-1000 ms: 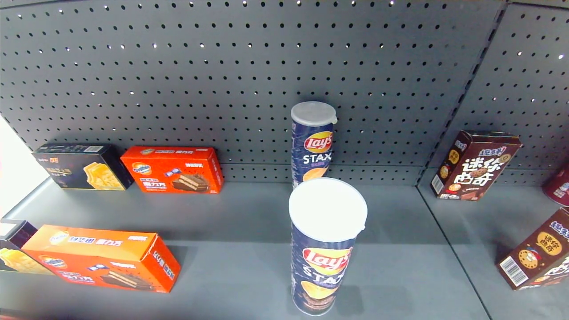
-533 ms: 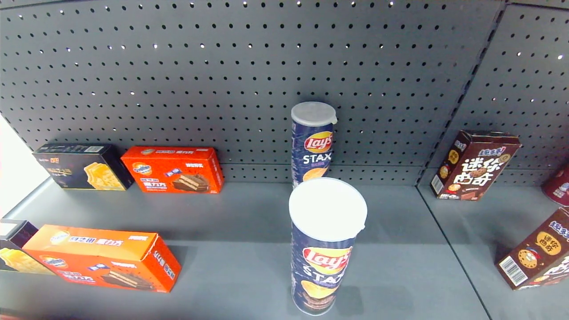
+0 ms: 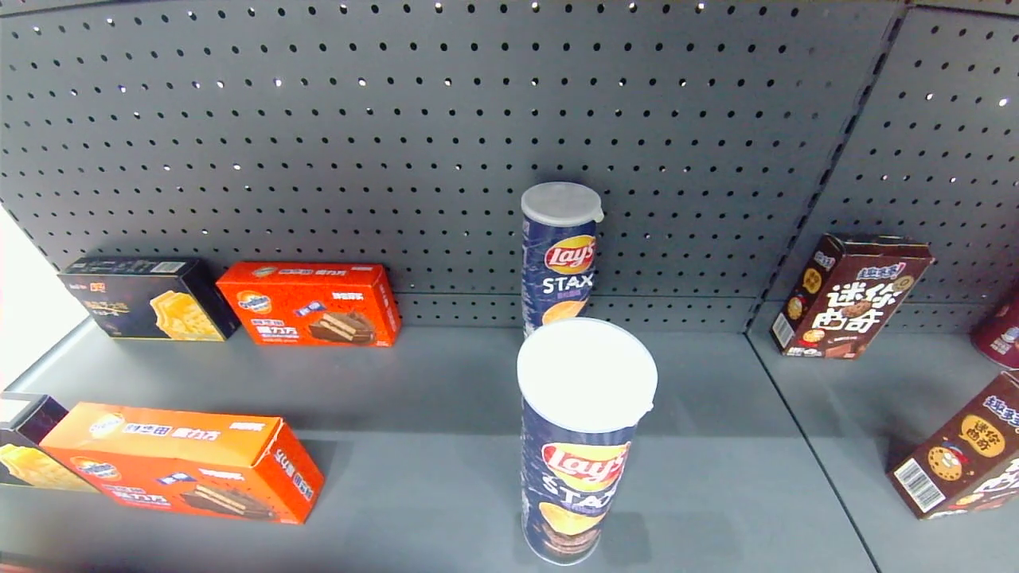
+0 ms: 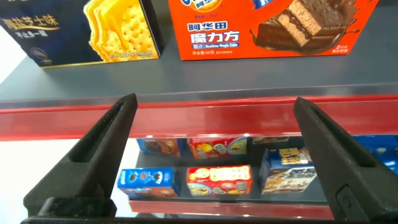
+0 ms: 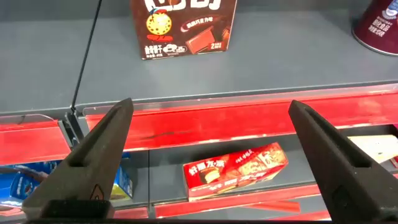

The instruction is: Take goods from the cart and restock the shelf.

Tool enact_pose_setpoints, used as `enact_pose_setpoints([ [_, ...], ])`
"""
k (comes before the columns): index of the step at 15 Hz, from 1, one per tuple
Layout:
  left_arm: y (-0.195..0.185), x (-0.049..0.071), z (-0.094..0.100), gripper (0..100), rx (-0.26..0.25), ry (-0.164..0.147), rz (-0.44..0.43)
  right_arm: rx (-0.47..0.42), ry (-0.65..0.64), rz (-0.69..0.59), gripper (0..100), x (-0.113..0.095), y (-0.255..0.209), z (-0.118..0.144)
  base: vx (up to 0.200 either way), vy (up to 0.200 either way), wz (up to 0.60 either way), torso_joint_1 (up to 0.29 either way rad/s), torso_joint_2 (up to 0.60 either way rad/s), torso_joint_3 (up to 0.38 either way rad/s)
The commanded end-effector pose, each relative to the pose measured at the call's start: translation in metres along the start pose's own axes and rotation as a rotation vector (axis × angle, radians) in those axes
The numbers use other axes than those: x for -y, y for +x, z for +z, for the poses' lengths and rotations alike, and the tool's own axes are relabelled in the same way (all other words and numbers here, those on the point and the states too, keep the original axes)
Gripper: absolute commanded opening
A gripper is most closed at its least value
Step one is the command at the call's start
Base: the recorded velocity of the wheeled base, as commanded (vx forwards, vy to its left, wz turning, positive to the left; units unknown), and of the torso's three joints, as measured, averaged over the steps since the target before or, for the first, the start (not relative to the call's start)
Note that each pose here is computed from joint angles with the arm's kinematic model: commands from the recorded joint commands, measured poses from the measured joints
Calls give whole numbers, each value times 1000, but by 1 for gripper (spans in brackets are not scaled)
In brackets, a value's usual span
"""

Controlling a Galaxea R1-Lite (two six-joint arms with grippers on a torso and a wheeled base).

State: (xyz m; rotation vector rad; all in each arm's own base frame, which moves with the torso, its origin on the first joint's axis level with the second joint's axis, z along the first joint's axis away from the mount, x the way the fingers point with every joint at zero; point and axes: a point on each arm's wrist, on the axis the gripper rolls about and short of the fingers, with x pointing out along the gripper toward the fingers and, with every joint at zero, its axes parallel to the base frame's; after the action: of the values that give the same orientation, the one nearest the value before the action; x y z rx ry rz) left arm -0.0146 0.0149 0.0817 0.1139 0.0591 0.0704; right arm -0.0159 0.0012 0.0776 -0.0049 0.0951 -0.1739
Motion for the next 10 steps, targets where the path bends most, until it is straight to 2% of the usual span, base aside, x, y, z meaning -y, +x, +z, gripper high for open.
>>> enact_pose_setpoints([
  [1, 2, 3, 2, 100, -66, 41, 140, -5, 0, 0, 100, 0, 0, -1, 0, 0, 0, 0, 0, 0],
  [5, -1, 5, 2, 100, -91, 40, 336, -5, -2, 0, 100, 0, 0, -1, 0, 0, 0, 0, 0, 0],
  [6, -4, 6, 1, 100, -63, 38, 379, -5, -2, 0, 100, 0, 0, -1, 0, 0, 0, 0, 0, 0],
  [7, -5, 6, 2, 100, -46, 33, 378, -5, -2, 0, 100, 0, 0, -1, 0, 0, 0, 0, 0, 0],
  [8, -8, 7, 0, 100, 29, 22, 248, -5, -2, 0, 100, 0, 0, -1, 0, 0, 0, 0, 0, 0],
  [9, -10, 9, -1, 100, 76, 10, 161, -5, -1, 1, 100, 0, 0, -1, 0, 0, 0, 0, 0, 0],
  [10, -9, 11, 0, 100, 89, 3, 85, -5, -1, 1, 100, 0, 0, -1, 0, 0, 0, 0, 0, 0],
])
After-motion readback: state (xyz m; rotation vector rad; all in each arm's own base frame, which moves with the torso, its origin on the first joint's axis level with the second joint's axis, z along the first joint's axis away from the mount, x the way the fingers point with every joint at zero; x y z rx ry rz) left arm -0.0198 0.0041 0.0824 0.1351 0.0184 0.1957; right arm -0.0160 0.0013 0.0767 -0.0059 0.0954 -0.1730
